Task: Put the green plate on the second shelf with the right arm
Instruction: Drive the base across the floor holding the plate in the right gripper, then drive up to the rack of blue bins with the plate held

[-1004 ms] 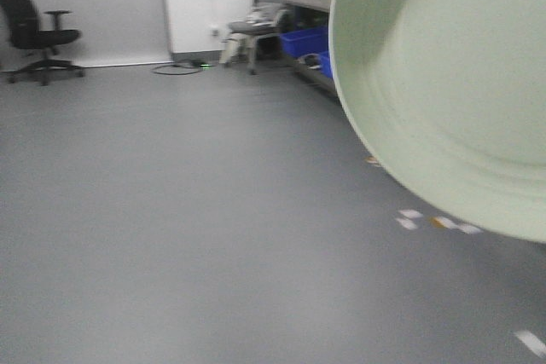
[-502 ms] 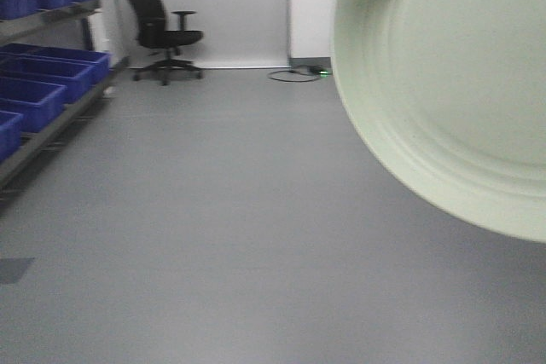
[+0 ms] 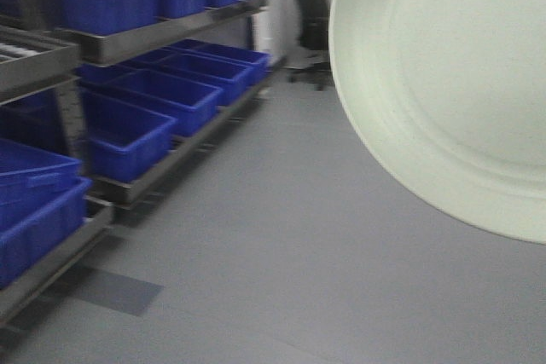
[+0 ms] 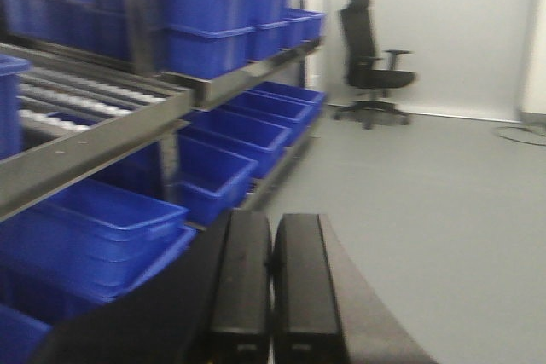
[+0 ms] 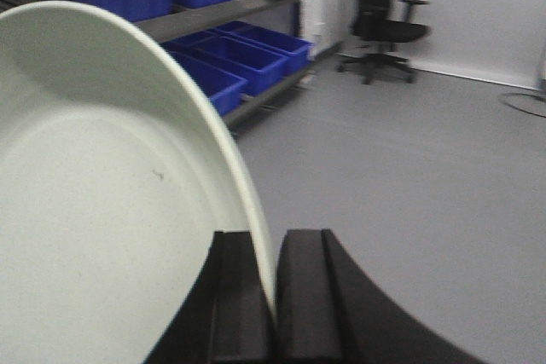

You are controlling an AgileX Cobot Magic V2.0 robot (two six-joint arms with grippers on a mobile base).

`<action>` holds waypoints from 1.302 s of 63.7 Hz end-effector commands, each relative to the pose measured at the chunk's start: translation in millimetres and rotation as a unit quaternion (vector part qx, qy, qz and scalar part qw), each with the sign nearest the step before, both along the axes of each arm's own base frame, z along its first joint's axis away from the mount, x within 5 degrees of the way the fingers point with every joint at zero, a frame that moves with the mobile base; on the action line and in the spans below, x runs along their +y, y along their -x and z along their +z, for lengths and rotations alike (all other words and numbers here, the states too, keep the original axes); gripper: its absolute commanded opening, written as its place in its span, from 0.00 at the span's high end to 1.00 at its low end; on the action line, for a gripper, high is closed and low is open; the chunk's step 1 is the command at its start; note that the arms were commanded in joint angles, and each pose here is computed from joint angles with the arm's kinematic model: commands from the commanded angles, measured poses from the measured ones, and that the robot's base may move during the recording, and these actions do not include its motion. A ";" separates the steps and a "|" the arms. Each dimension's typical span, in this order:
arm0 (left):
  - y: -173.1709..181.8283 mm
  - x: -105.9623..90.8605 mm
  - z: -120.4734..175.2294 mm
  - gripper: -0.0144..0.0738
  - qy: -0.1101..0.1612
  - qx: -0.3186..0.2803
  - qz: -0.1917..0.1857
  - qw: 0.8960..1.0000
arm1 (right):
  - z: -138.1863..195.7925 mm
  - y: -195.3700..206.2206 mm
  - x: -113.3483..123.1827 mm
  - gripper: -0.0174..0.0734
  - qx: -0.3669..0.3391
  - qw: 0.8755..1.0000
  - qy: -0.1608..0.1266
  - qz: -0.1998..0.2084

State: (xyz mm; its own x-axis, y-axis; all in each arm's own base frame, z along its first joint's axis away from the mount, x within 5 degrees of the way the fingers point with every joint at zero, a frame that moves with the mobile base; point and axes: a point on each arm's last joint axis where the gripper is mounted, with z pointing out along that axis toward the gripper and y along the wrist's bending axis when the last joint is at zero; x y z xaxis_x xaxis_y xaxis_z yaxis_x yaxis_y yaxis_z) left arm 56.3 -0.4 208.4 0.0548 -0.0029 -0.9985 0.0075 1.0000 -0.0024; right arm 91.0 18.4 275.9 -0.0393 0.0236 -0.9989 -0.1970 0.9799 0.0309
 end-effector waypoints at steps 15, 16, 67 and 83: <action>0.2 0.1 -4.5 0.69 0.003 -0.033 0.000 0.999 | 21.0 0.5 1.8 0.75 -0.068 0.998 -0.015 0.010; 0.2 0.1 -4.5 0.69 0.003 -0.033 0.000 0.999 | 21.0 0.5 1.8 0.75 -0.068 0.998 -0.015 0.010; 0.2 0.1 -4.5 0.69 0.003 -0.033 0.000 0.999 | 21.0 0.5 1.8 0.75 -0.068 0.998 -0.015 0.010; 0.2 0.1 -4.5 0.69 0.003 -0.033 0.000 0.999 | 21.0 0.5 1.8 0.75 -0.068 0.998 -0.015 0.010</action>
